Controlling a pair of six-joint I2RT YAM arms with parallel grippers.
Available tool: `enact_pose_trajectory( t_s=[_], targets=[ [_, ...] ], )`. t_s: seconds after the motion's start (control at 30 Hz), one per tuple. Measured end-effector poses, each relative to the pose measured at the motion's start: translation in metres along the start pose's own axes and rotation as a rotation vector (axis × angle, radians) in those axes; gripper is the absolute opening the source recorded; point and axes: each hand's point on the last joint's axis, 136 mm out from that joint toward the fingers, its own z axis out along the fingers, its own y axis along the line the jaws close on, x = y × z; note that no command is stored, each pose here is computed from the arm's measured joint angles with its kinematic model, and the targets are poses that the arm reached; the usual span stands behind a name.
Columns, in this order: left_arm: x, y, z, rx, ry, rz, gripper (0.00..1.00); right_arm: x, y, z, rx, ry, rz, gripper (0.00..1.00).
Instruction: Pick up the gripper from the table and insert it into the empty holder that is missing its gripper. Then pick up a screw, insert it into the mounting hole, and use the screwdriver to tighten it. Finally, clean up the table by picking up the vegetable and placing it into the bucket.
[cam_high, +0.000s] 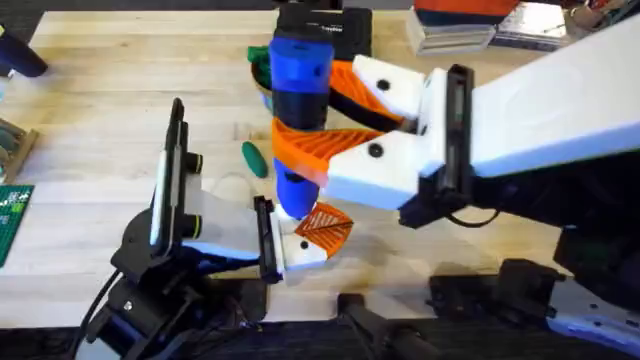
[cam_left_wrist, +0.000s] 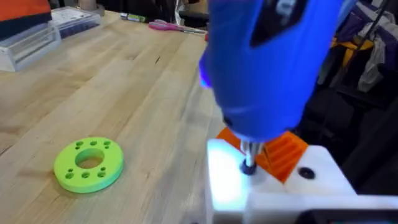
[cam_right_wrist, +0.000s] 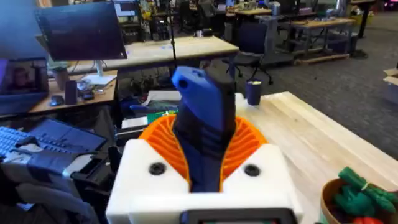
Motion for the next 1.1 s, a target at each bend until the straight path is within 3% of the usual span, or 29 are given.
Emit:
enact_pose_trajectory(
  t_s=[1.1],
  targets=[
    [0.0002,0.0001,0.0,-0.001,0.001,-0.017,0.004,0.0101,-0.0009,0.0014,0.002,0.037,0.007,0.178]
  ],
)
